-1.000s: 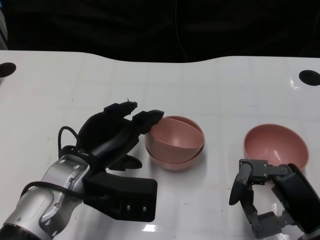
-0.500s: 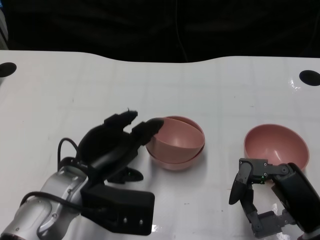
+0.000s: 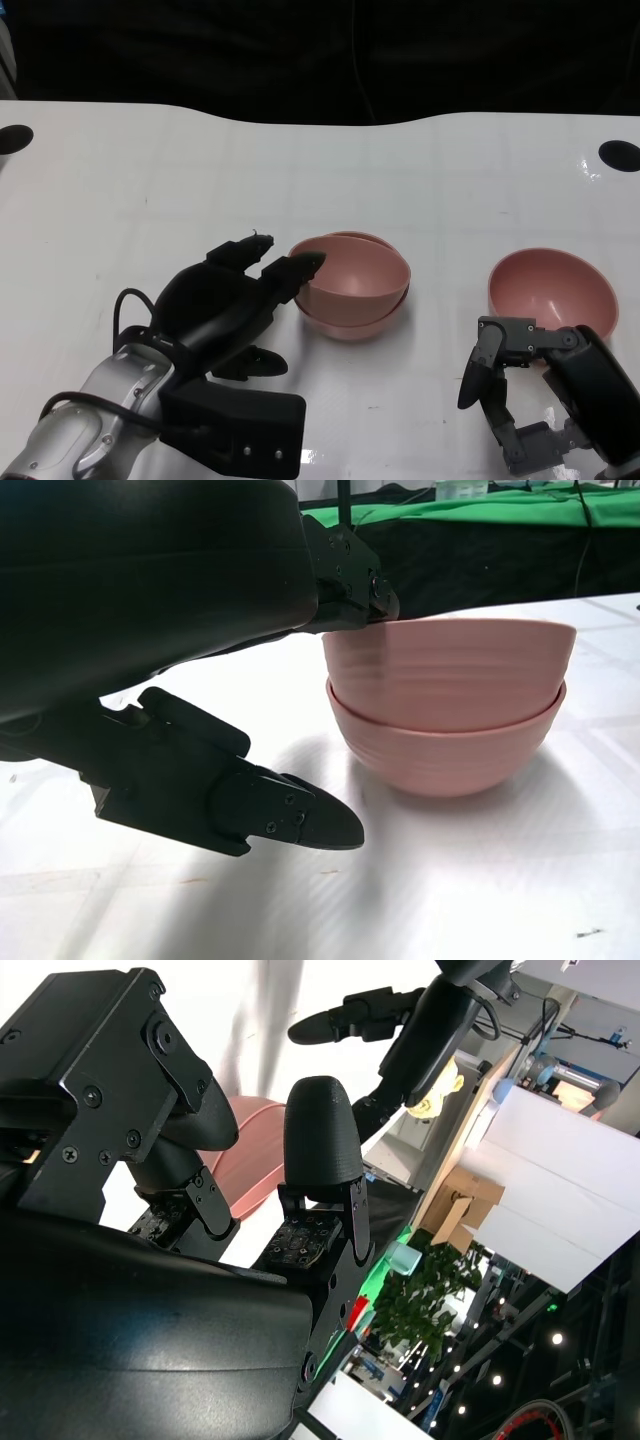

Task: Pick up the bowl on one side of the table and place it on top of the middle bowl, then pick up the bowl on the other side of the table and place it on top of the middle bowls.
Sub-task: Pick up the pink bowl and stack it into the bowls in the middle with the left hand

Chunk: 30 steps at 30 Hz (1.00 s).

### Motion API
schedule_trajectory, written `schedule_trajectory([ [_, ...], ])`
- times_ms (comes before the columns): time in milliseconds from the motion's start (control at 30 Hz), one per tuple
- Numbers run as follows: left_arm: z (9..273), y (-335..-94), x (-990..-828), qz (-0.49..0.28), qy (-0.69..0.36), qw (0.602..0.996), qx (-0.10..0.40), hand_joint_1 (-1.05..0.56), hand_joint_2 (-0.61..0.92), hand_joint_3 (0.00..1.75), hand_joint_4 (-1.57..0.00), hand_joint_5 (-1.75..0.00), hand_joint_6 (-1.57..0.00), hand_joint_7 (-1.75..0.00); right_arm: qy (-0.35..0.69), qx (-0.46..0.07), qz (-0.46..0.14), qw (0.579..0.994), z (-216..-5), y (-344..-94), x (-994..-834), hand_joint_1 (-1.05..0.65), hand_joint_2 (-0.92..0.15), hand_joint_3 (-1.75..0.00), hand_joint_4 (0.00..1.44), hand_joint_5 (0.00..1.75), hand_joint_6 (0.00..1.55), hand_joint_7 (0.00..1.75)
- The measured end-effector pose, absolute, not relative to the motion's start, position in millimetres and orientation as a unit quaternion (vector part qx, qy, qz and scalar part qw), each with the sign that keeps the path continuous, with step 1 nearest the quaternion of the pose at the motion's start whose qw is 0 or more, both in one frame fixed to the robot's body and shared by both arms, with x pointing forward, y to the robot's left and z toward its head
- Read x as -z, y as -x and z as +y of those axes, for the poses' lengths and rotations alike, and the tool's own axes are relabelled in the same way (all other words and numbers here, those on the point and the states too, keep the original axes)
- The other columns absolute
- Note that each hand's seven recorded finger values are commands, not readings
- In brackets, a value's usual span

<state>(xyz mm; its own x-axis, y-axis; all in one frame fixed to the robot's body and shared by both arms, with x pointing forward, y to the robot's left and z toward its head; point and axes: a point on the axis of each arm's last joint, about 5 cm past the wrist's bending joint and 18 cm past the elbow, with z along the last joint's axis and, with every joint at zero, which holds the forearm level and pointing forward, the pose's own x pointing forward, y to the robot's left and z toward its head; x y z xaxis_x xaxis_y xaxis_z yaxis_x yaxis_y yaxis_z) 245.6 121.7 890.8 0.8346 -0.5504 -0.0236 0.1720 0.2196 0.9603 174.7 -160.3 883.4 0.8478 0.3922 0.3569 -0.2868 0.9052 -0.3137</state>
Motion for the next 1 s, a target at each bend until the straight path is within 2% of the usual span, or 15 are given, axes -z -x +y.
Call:
schedule_trajectory([
  [1000, 123.8, -242.6, -880.8, -0.138, -0.585, 0.758, 0.254, -0.68, 0.92, 0.34, -0.04, 0.00, -0.12, 0.00, 0.128, -0.178, -0.204, 0.954, -160.2, -173.8, -884.3, 0.19, -0.18, -1.63, 0.92, 1.75, 0.87, 1.36],
])
